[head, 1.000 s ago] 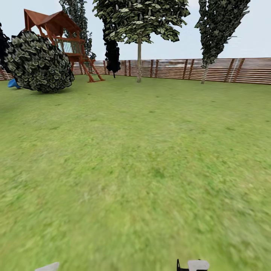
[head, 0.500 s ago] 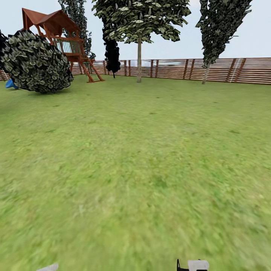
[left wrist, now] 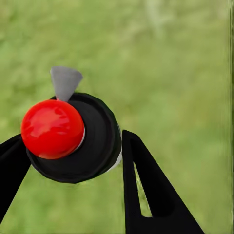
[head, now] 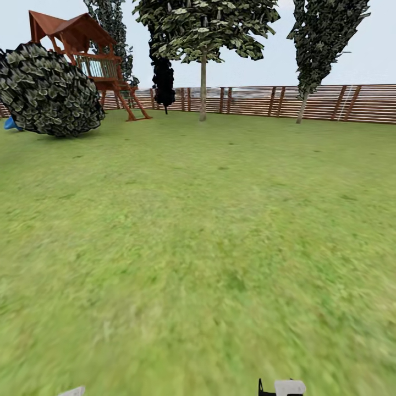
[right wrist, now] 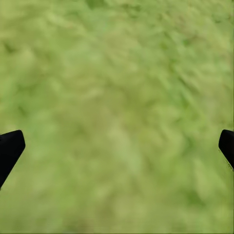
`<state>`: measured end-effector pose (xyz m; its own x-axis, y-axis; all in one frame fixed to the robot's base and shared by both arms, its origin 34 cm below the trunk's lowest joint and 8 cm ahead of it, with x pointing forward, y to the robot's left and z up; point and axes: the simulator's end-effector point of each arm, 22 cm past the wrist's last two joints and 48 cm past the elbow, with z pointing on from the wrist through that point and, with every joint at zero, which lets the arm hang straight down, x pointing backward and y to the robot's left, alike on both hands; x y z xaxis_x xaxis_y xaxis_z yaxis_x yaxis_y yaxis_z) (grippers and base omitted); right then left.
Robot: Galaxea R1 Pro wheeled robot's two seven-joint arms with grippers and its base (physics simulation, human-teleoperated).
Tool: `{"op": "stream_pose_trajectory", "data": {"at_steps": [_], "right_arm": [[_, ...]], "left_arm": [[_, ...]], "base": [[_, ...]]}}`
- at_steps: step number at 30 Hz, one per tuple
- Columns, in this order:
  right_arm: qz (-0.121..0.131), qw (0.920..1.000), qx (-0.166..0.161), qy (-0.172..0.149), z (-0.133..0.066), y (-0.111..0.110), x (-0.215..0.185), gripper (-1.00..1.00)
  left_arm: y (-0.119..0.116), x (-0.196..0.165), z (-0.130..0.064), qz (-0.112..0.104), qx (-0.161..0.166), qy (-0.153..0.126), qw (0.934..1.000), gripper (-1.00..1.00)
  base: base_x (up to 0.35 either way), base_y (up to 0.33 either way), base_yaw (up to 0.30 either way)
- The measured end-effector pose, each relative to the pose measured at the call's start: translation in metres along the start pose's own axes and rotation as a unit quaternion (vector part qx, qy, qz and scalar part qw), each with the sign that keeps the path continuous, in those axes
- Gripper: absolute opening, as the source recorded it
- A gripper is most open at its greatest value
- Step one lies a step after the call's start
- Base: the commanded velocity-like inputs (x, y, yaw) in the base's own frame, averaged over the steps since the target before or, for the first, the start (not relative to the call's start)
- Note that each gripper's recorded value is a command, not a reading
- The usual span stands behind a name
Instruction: In the garden, pick up the pesticide atomizer on the floor and spray pesticide onto both trees until each tree trunk is fully covered.
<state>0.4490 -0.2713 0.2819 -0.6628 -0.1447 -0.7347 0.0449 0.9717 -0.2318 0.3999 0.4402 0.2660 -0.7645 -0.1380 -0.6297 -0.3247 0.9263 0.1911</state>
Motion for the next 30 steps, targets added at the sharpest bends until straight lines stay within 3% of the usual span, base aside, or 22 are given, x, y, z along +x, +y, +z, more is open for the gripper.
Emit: {"op": "stream_pose_trajectory", "data": {"at_steps": [30], "right_arm": [[0.0, 1.0, 0.0, 0.0, -0.0001, 0.0002, 0.0001, 1.0]], "left_arm": [[0.0002, 0.0006, -0.0002, 0.0, 0.0, 0.0, 1.0, -1.0]], "base": [[0.339, -0.075, 0.0]]}}
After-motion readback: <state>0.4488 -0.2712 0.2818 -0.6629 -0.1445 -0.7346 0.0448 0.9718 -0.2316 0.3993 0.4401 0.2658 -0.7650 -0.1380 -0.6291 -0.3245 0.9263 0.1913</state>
